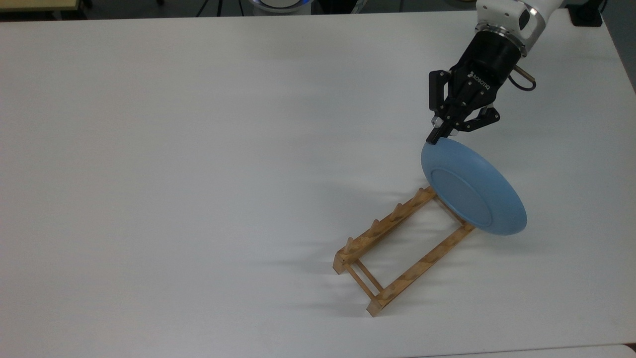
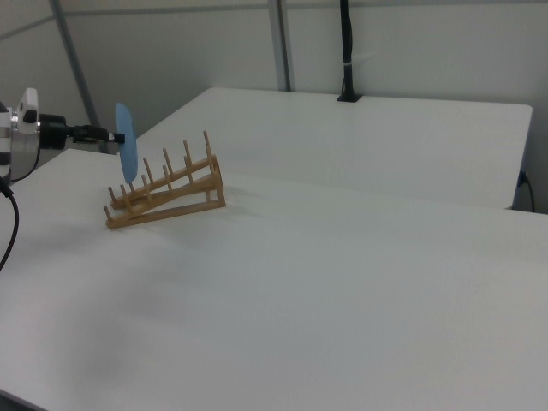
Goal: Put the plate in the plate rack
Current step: 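Tilt the plate upright and lower it between the rack pegs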
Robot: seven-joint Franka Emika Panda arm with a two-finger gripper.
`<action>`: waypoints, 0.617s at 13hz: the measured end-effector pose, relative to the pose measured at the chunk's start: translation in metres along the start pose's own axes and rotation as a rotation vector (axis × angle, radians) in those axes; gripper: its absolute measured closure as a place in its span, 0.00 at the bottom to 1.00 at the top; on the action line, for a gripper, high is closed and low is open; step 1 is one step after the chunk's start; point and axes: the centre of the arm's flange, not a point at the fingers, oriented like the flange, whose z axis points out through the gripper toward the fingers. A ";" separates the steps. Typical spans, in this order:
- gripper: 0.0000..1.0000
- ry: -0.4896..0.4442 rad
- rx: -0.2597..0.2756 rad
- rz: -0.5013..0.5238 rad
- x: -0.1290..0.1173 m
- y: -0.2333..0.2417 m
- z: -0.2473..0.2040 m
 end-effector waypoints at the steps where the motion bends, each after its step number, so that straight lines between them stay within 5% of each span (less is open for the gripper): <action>1: 0.95 0.005 0.000 0.000 -0.001 -0.002 0.001; 8: 0.95 -0.008 0.000 -0.028 -0.020 -0.015 0.010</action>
